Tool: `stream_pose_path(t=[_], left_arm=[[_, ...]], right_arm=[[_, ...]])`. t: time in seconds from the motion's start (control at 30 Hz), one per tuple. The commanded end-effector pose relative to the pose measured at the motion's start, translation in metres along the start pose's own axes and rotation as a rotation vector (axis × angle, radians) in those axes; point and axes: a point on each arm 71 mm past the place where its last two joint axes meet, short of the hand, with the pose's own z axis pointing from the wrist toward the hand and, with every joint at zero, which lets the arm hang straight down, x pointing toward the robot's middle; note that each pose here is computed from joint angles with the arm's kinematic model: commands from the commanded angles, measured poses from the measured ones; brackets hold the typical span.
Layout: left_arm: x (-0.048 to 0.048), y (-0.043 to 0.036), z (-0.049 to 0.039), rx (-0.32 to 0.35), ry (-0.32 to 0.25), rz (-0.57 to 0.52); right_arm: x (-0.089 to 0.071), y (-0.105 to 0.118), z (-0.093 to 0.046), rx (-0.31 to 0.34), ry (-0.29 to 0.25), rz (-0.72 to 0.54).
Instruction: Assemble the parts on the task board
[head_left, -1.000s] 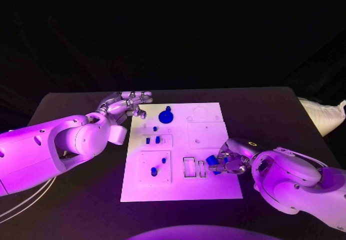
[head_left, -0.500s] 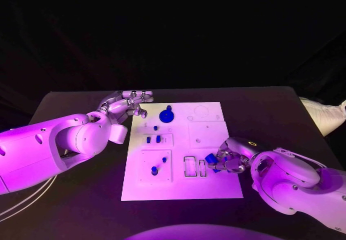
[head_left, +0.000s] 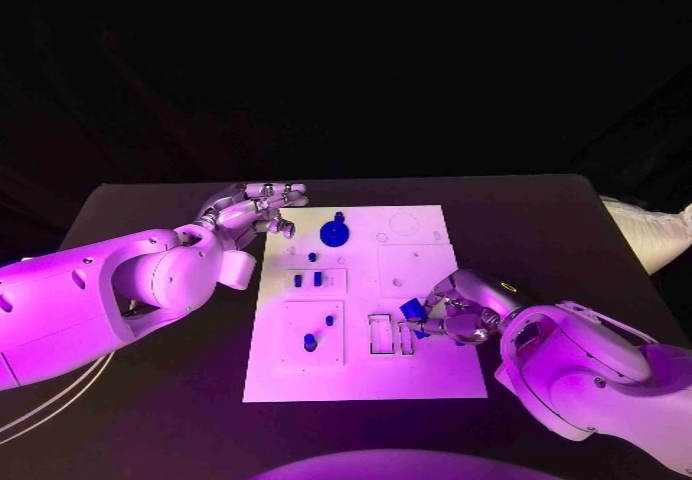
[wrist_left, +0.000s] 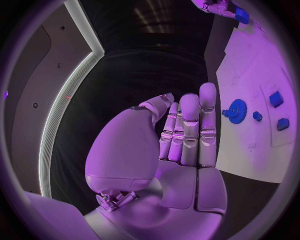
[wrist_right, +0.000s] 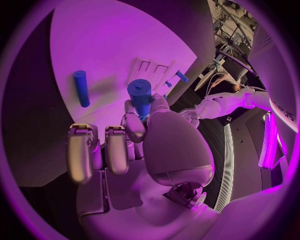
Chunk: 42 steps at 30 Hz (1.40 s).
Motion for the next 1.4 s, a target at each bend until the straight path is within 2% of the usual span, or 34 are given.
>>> stream_pose_path(t=[0.03,0.4,0.67,0.9,1.2,1.4], left_arm=[[0.0031,-0.0002,-0.0001,0.004,0.025,-0.005],[0.0042,0.0000,0.0000,0.005,0.029,-0.006],[0.0041,-0.0001,-0.0003,0.005,0.029,-0.006],[0.0042,-0.0001,-0.0004,0.005,0.030,-0.006],[0.0038,-0.0002,-0.0007,0.005,0.028,-0.006],[0.0029,-0.0004,-0.0011,0.005,0.026,-0.005]], right_arm=[[0.005,0.004,0.002,-0.006,0.042,0.036],[0.022,0.019,0.012,-0.013,0.149,0.017],[0.027,0.024,0.014,-0.016,0.180,0.005],[0.028,0.024,0.016,-0.014,0.179,-0.005],[0.026,0.024,0.017,-0.010,0.135,-0.027],[0.024,0.023,0.016,-0.019,0.125,-0.050]])
